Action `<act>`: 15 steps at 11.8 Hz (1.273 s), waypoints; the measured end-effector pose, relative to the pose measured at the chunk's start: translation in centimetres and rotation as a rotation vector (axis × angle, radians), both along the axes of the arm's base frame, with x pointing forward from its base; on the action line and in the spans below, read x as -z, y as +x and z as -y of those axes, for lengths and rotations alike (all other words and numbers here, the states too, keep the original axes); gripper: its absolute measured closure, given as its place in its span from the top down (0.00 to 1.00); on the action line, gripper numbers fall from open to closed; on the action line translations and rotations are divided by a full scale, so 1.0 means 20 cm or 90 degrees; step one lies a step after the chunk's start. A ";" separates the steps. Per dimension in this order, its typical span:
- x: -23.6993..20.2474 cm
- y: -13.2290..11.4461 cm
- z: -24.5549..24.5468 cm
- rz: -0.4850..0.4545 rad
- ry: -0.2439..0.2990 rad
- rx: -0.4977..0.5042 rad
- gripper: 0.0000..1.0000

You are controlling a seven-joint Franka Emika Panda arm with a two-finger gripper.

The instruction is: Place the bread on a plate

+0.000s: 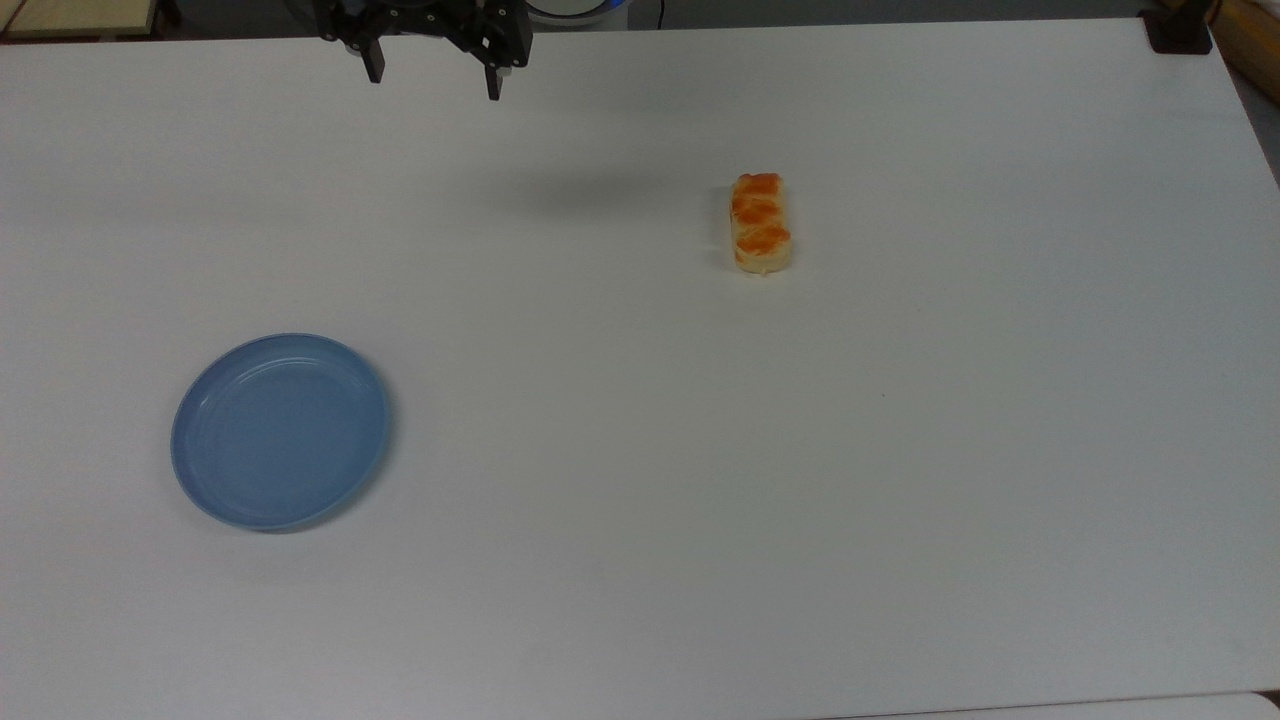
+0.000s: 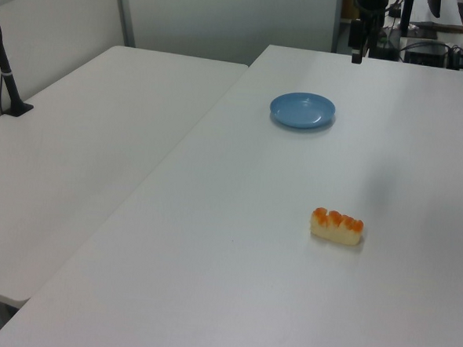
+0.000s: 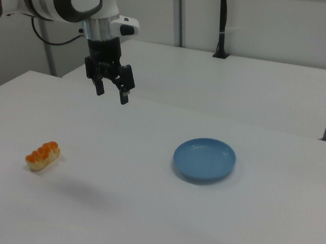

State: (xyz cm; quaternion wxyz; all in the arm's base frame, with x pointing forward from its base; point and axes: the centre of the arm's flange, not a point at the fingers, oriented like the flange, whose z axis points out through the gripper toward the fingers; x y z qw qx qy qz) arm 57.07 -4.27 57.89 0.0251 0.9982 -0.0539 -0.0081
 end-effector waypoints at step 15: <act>0.12 -0.14 -0.42 -0.042 0.004 -0.094 1.00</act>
